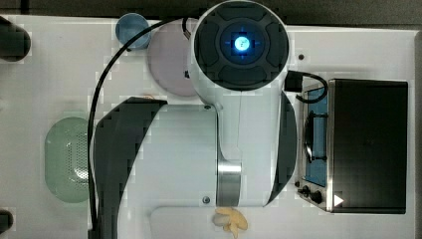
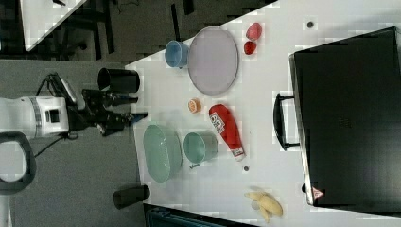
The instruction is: Pick Ketchup from the table and place it in strainer.
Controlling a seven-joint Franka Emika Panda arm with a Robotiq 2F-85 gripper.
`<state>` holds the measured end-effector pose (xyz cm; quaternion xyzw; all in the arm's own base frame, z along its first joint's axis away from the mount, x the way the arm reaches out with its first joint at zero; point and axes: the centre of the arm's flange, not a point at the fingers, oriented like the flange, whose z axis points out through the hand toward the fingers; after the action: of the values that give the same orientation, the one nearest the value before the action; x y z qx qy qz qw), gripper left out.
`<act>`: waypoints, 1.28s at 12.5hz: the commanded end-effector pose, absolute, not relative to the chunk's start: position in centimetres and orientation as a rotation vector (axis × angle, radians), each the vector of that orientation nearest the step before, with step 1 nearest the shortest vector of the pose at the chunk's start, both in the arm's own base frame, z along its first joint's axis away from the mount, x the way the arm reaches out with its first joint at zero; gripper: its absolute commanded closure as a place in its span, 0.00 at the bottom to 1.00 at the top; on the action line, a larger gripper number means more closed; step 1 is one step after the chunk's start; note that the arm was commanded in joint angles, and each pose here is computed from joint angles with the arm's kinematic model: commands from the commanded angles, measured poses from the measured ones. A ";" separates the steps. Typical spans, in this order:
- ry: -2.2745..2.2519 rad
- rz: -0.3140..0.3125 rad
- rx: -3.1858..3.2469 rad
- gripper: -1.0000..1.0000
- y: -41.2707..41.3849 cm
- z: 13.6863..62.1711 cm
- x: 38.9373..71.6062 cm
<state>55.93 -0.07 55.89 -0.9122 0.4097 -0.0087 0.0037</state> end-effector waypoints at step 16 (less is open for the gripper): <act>-0.343 0.104 -3.100 0.00 3.2 37.1 52.2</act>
<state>51.57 2.71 34.21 -0.9970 -0.0103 0.0755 0.0127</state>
